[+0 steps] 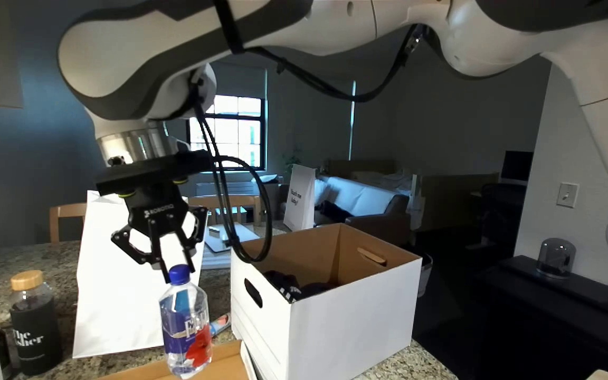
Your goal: Put three bottles of water in the box
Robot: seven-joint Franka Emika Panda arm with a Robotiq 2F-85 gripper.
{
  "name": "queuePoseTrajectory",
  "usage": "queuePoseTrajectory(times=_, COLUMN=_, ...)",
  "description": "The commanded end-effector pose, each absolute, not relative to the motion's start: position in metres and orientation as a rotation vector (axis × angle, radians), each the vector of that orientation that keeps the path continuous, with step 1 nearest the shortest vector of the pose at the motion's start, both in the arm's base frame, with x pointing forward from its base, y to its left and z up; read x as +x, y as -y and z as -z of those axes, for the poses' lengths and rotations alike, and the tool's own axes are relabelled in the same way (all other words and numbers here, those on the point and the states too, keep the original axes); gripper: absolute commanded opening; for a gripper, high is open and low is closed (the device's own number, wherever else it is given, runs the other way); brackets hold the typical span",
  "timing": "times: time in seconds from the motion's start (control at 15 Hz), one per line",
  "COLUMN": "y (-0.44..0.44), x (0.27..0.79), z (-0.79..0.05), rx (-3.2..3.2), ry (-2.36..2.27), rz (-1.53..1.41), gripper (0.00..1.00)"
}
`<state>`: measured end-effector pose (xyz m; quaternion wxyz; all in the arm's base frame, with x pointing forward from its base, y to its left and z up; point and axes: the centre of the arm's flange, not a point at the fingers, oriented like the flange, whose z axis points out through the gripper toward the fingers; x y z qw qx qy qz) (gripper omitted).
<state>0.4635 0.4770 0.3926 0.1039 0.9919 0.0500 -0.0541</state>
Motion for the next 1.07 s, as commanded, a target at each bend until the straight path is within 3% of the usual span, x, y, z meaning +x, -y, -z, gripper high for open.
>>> queuePoseTrajectory(times=0.0, y=-0.454, x=0.448, z=-0.443, rx=2.952, ry=-0.132, rz=0.093, gripper=0.11)
queuePoseTrajectory(times=1.0, y=-0.299, x=0.433, z=-0.595, rx=3.150, ry=0.198, rz=-0.309, gripper=0.11)
